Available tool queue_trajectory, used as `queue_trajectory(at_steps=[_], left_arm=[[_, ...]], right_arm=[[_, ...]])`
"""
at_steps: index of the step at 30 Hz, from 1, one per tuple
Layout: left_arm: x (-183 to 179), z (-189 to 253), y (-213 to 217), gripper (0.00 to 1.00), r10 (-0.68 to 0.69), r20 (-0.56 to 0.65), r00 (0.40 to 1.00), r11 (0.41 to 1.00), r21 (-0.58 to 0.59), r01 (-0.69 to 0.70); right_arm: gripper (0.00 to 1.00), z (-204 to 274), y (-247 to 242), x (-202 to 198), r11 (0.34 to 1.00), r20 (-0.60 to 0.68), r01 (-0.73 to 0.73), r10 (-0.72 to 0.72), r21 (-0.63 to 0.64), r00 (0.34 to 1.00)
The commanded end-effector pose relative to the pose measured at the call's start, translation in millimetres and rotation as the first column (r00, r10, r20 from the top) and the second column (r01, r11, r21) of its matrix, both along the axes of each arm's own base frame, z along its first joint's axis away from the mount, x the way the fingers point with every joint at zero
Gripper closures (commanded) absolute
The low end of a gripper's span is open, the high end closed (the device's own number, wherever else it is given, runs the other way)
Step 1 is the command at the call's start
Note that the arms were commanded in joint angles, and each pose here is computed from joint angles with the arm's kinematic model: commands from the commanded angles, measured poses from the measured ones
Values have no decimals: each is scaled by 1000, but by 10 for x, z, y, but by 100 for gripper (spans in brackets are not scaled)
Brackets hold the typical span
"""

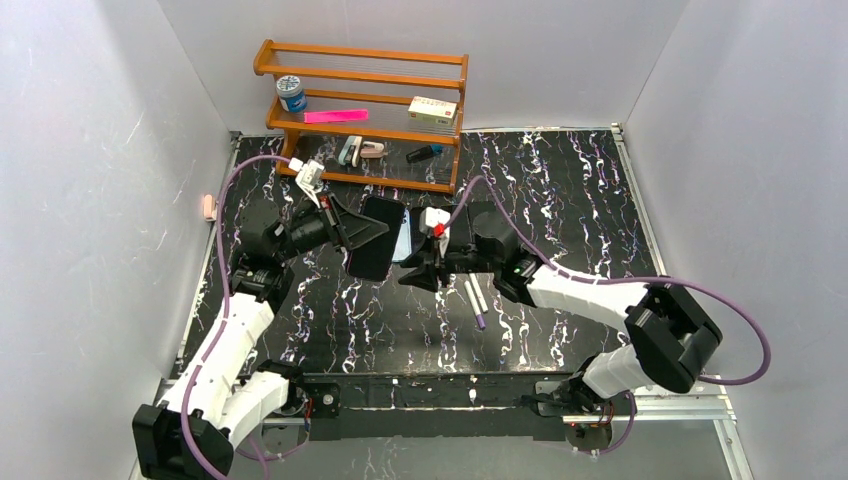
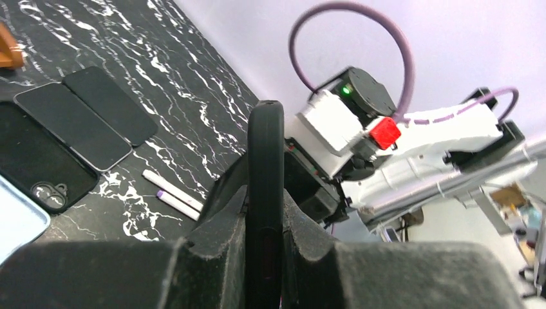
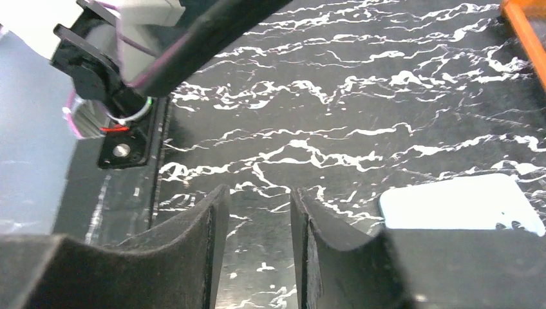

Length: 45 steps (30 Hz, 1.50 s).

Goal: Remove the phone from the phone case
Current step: Remove the phone case from the phone.

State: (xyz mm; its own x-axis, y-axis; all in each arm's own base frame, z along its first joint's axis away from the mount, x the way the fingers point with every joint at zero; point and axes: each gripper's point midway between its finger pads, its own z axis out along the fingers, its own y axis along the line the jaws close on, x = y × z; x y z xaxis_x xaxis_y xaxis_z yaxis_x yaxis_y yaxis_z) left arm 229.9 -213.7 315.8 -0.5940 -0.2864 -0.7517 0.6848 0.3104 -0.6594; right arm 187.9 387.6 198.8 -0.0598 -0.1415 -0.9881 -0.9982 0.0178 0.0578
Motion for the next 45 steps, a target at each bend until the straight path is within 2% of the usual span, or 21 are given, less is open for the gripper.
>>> queue_trajectory(at_steps=[1,8,14,34,45], left_arm=[[147,169,88,100,141,15,990,986,-93,-139],[179,179,128,100,183,-40,982,956,-223,-188],[132,237,144,100,177,-59,982,940,-284,-186],[25,302,130,100,137,-76,988,919,-362,-155],[-43,318,80,100,111,-72,991,918,-374,-130]], right_arm=[[52,362,-80,-154,989,-49,-19,26,147,998],[52,690,-62,-386,945,-119,-117,160,305,980],[51,763,22,-423,926,-147,-178,237,333,960],[56,884,71,-315,912,-162,-128,205,390,965],[64,935,13,-224,901,-192,-104,201,421,961]])
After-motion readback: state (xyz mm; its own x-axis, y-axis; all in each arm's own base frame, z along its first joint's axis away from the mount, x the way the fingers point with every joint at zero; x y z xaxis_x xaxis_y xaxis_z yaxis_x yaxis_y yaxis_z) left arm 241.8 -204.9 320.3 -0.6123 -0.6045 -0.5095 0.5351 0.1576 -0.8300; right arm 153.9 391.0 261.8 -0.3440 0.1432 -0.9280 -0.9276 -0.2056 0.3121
